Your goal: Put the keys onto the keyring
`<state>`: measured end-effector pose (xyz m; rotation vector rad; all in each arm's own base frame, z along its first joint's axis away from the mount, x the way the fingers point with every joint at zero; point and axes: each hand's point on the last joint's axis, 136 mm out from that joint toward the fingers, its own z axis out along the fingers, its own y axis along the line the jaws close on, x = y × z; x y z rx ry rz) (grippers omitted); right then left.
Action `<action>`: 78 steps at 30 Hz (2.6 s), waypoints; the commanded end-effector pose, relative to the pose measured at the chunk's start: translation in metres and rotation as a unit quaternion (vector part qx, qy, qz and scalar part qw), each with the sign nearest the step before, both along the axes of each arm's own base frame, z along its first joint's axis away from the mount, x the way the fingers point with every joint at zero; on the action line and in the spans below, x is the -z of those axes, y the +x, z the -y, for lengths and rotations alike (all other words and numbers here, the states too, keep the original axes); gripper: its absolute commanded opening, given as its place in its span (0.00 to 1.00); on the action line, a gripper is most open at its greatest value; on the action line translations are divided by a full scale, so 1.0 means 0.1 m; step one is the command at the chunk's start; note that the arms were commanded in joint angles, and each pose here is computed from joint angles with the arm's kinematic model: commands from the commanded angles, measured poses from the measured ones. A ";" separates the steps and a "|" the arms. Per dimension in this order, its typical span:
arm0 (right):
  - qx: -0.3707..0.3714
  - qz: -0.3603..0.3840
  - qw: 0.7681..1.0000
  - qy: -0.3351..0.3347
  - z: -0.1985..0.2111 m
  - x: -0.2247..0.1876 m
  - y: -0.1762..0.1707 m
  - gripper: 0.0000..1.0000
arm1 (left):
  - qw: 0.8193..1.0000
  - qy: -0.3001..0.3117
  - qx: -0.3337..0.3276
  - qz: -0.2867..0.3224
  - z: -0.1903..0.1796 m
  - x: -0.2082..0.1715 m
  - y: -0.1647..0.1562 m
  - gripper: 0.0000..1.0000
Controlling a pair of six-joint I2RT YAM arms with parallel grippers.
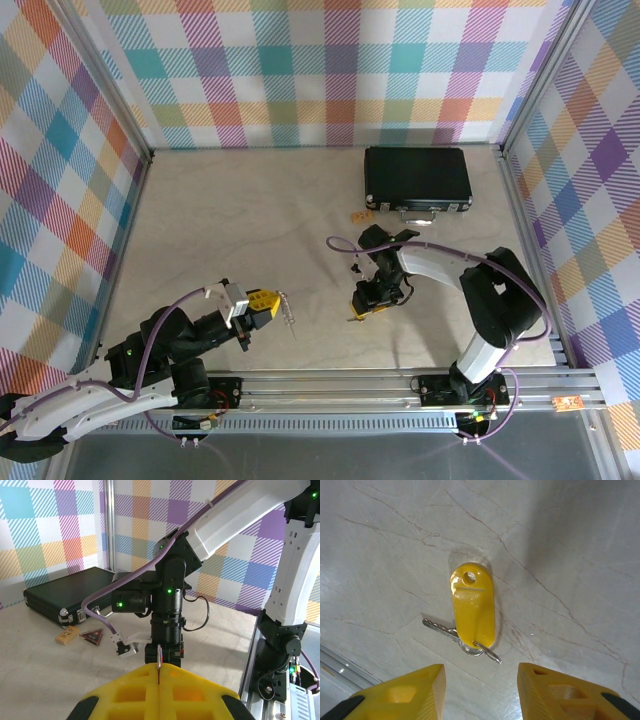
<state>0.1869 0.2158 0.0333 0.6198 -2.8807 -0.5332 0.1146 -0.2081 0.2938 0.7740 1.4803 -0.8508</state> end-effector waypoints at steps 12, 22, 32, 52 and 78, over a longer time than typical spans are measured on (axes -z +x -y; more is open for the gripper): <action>-0.009 -0.032 0.999 0.013 -0.02 0.11 -0.09 0.33 | 0.999 -0.035 0.009 0.020 -0.01 -0.22 -0.05 0.00; -0.013 -0.034 0.999 0.012 -0.01 0.10 -0.10 0.27 | 0.999 -0.036 0.008 0.021 -0.03 -0.21 -0.05 0.00; -0.014 -0.035 0.999 0.010 -0.02 0.12 -0.10 0.26 | 0.999 -0.038 0.007 0.021 -0.04 -0.22 -0.05 0.00; -0.024 -0.035 0.999 0.017 -0.05 0.15 -0.10 0.32 | 0.999 -0.041 0.005 0.021 -0.05 -0.23 -0.05 0.00; -0.027 -0.029 0.999 0.024 -0.07 0.12 -0.10 0.16 | 0.999 -0.041 -0.001 0.020 -0.07 -0.22 -0.03 0.00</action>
